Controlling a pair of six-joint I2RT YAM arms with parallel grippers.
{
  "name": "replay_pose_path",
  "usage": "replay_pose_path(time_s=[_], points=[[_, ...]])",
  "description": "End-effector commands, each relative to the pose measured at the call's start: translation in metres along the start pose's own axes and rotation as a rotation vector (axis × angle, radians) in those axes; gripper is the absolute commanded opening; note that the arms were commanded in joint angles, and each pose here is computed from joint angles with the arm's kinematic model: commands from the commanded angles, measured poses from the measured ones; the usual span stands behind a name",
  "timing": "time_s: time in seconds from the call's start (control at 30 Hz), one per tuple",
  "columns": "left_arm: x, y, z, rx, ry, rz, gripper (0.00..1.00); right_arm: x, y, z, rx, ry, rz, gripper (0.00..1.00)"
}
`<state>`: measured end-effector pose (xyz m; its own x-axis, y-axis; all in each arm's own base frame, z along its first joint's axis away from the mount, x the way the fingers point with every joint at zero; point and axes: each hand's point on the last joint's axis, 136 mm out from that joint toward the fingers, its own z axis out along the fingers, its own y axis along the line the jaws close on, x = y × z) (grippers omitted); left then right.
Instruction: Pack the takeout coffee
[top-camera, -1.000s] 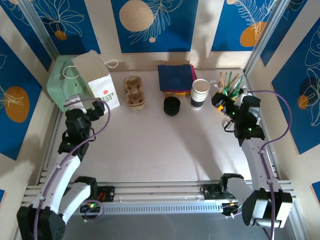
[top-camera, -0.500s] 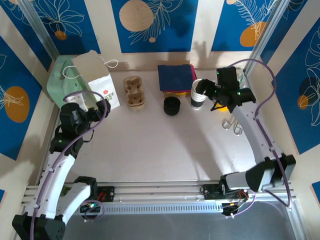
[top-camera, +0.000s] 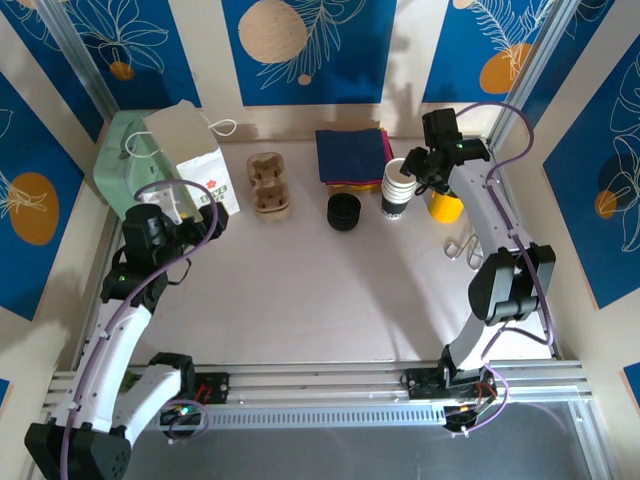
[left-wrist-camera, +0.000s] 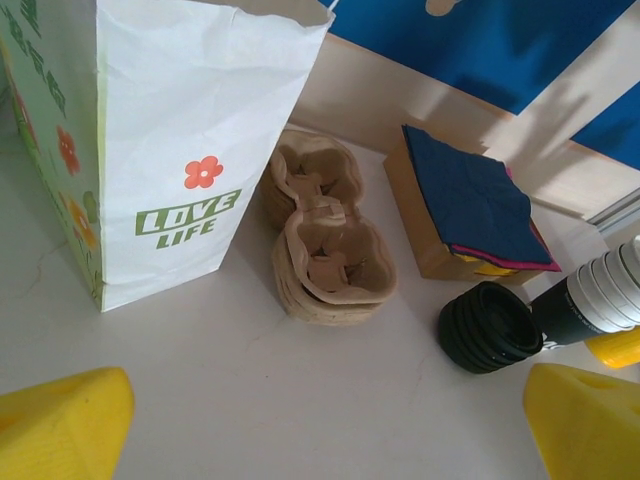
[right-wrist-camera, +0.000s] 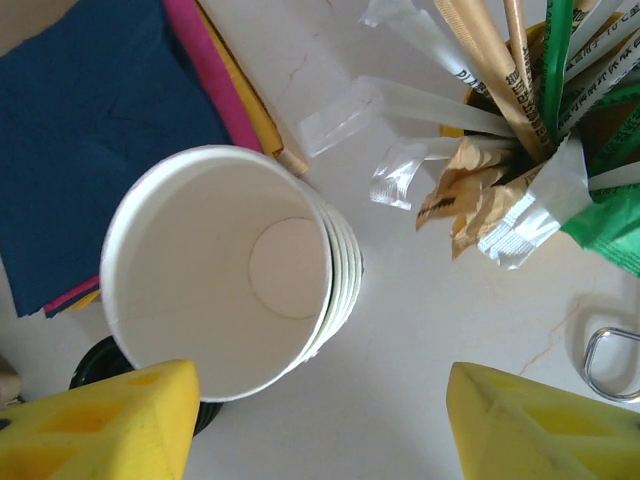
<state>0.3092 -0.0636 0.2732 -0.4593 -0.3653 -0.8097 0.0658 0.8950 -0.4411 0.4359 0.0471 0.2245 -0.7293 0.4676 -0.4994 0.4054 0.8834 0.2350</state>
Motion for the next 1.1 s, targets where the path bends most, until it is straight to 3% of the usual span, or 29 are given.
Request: replay_pose_path(time_s=[0.0, 0.2, 0.8, 1.07], points=[[-0.015, -0.012, -0.007, 0.037, -0.028, 0.037, 0.99, -0.003, 0.001, 0.0, 0.014, 0.011, 0.01, 0.65], [-0.017, -0.012, -0.008, 0.031, -0.038, 0.044, 0.99, -0.004, 0.007, 0.011, 0.016, 0.028, -0.009, 0.52], [-0.017, -0.006, -0.01, 0.0, -0.044, 0.053, 0.99, -0.002, 0.002, 0.03, 0.061, 0.054, -0.008, 0.43], [-0.017, -0.005, -0.012, -0.007, -0.048, 0.056, 0.99, 0.002, 0.001, 0.036, 0.06, 0.074, 0.0, 0.34]])
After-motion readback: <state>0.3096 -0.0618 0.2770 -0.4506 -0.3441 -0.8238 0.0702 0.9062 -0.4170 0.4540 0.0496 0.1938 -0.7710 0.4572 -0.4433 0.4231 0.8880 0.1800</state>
